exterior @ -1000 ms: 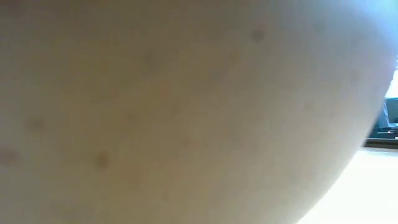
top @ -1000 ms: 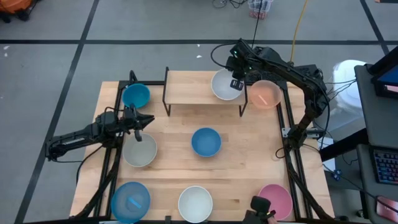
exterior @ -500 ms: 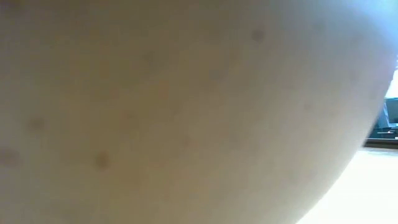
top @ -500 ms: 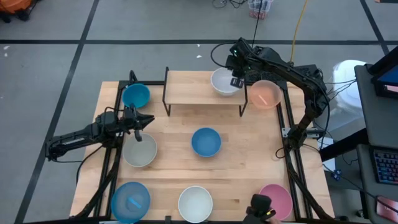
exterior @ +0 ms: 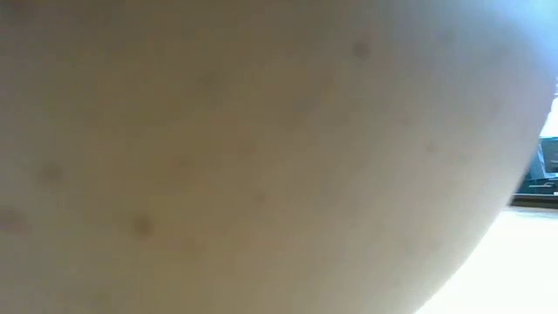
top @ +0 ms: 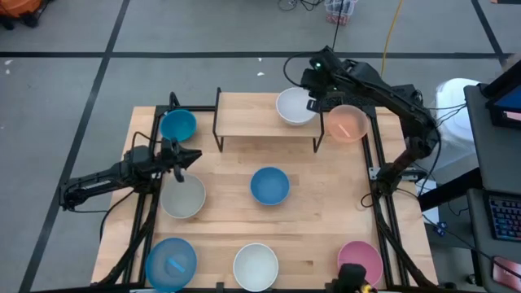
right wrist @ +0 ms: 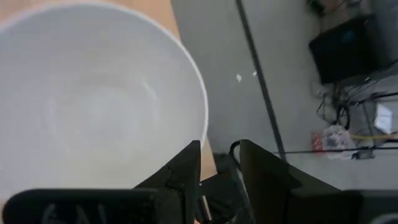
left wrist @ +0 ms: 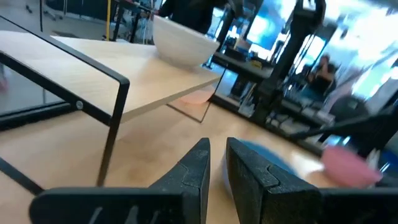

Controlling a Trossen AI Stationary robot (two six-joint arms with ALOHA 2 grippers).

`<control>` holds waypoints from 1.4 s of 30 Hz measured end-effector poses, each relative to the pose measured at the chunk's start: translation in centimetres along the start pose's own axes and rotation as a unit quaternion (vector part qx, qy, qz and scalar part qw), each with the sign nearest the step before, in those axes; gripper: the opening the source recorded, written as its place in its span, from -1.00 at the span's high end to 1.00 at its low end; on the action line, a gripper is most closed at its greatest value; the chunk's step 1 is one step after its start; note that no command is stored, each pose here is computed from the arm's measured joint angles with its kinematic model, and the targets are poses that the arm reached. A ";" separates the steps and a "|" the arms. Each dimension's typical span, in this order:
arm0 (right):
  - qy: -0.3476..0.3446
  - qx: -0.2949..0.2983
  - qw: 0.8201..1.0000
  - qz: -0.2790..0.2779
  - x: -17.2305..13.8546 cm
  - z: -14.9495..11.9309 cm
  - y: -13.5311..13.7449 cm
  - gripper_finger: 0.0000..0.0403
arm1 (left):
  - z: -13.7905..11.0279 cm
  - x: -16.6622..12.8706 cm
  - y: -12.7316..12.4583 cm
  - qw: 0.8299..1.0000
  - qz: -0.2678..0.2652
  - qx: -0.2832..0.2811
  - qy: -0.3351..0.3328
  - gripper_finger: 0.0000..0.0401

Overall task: Place and stack bowls onto a shelf
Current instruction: Stack the bottom blue bowl on top of the white bowl on the shelf

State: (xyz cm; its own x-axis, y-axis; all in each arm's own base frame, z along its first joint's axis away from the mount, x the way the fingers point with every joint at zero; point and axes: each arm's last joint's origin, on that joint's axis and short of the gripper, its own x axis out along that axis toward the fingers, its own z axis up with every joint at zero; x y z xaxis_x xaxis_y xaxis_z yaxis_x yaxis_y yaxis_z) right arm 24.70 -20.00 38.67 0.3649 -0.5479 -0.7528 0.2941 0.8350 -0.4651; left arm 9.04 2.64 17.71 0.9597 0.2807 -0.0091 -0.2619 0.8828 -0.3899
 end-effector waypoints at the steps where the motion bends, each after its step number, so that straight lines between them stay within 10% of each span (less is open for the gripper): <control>1: -0.010 0.001 1.000 -0.004 -0.7 0.0 0.0 0.47 | 0.1 0.0 0.0 1.000 -0.002 -0.009 -0.004 0.71; 19: -0.158 0.062 0.984 -0.046 -11.3 -1.7 0.7 0.47 | 5.7 -1.8 -2.5 0.983 -0.043 0.125 -0.128 0.71; 27: -0.197 0.057 0.977 -0.063 -14.0 -2.9 0.6 0.47 | 10.9 -3.0 -4.6 0.981 0.007 0.191 0.027 0.71; 35: -0.226 0.058 0.970 -0.071 -16.2 -4.0 0.8 0.47 | 15.4 1.9 -6.9 0.958 -0.001 0.239 0.161 0.71; 42: -0.250 0.058 0.963 -0.080 -18.1 -5.1 1.0 0.47 | 15.0 8.5 -9.6 0.880 -0.070 0.345 0.318 0.71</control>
State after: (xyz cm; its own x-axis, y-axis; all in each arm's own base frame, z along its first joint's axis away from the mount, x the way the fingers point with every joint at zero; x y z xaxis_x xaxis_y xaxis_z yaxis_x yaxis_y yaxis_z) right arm 13.84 -9.01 49.45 0.6786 -0.6493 -0.3434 0.4674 0.7423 -0.4801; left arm 18.20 2.27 35.20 0.7931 0.0778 -0.6041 0.0740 0.9722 0.2223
